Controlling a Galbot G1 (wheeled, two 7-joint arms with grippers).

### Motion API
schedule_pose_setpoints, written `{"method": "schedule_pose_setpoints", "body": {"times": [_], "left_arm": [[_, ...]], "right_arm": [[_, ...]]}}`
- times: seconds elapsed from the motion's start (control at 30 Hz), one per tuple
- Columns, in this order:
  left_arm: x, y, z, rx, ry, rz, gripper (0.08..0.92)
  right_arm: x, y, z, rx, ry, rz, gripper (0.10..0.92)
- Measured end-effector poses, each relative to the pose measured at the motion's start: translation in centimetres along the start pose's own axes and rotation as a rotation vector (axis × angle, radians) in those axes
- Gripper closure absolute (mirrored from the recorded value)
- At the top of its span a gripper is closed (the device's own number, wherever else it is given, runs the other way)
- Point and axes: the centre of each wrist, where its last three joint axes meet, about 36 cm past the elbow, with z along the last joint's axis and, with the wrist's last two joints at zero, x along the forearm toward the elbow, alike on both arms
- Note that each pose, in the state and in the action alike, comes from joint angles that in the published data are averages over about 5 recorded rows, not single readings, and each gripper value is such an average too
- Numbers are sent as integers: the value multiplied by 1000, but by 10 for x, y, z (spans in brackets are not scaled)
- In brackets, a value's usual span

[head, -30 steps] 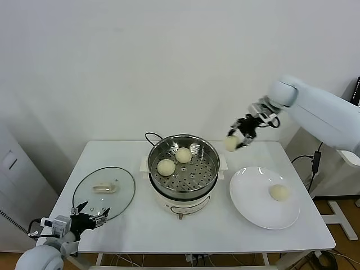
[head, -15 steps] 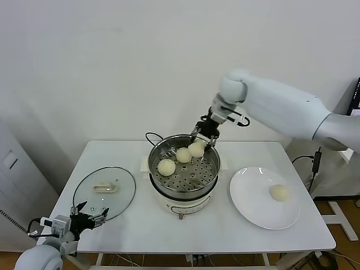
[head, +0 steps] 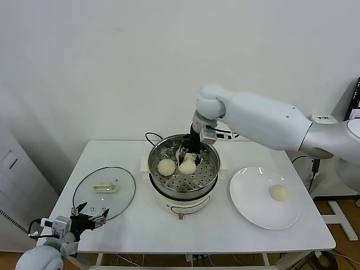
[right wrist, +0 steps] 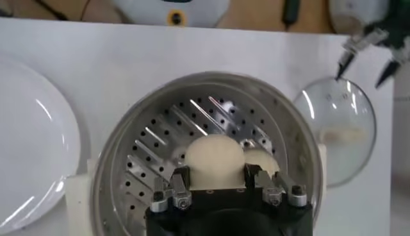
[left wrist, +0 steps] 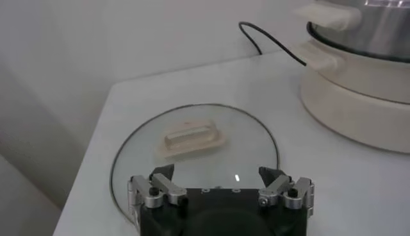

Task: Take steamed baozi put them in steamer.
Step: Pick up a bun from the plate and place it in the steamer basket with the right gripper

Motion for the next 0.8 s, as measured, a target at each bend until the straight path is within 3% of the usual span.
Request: {"method": "schedule_pose_setpoints", "body": {"times": [0.63,0.8], "left_arm": [[0,0,0,-3,-2,0,177],[0,1,0,-4,-2,-2,177]], "right_arm": [[-53,-16,-20,86,-2,-19,502],[-57,-15,-21,86,8,-23,396]]}}
